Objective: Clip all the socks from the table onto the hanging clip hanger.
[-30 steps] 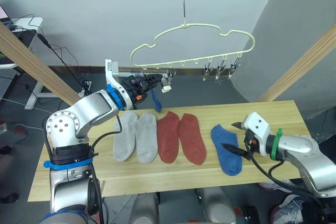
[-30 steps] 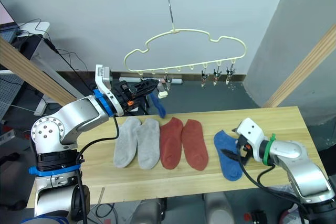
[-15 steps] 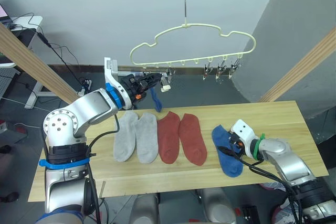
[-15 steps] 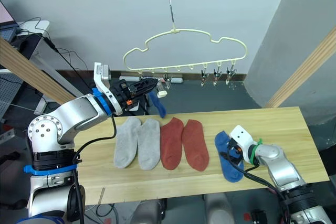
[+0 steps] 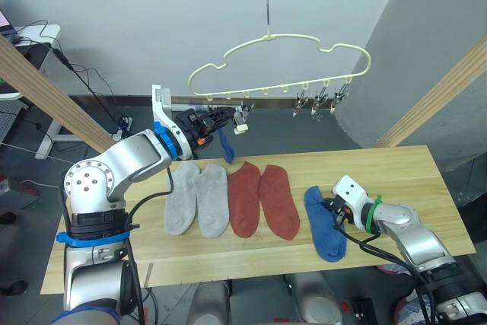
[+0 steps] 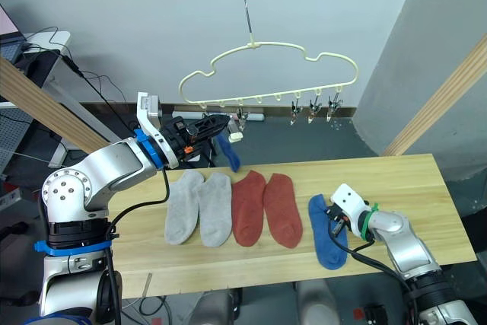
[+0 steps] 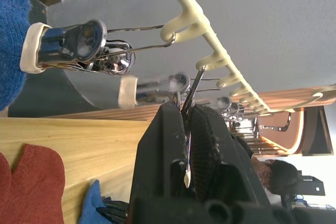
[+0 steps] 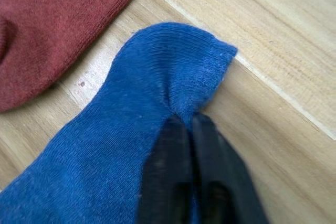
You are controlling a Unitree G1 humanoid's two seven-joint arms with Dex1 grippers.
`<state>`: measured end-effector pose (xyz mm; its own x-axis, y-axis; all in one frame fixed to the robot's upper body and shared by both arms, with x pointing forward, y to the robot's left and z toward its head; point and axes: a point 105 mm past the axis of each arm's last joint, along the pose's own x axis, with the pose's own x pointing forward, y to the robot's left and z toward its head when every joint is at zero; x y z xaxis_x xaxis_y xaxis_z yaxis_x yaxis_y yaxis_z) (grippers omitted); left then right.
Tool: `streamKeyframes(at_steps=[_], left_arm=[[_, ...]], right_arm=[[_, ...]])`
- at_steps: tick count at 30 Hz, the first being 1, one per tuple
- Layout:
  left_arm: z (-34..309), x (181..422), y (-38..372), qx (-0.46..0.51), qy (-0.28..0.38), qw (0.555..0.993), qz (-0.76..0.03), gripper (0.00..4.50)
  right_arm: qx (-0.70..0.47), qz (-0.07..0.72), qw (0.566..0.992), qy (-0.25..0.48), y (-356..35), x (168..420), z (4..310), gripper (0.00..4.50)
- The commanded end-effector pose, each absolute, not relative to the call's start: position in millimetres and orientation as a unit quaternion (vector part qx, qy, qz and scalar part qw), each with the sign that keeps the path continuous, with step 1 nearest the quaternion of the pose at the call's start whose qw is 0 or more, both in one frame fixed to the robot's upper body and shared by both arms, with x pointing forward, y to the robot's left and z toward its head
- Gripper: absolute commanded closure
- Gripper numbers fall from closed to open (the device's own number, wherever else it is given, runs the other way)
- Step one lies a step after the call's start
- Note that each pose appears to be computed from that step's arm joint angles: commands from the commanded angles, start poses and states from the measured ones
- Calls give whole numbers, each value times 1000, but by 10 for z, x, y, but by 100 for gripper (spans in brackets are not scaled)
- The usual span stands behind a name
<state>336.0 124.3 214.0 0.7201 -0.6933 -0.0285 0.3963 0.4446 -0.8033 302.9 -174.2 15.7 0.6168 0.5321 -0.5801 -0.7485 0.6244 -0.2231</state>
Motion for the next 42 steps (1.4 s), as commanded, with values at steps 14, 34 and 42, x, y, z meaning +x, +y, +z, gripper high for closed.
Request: streamKeyframes(at_steps=[14,34,42], left_arm=[[1970,3359,1237,-410,208,832,-309,444],[2035,3298,1169,-409,204,823,-337,444],[2017,3296,1200,-408,205,825,-332,444]], right_arm=[[-142,494,850,112,-1013,2635,1385,447],[-12,527,847,69,-378,2926,1776,447],[-9,532,844,65,-407,2901,1868,447]])
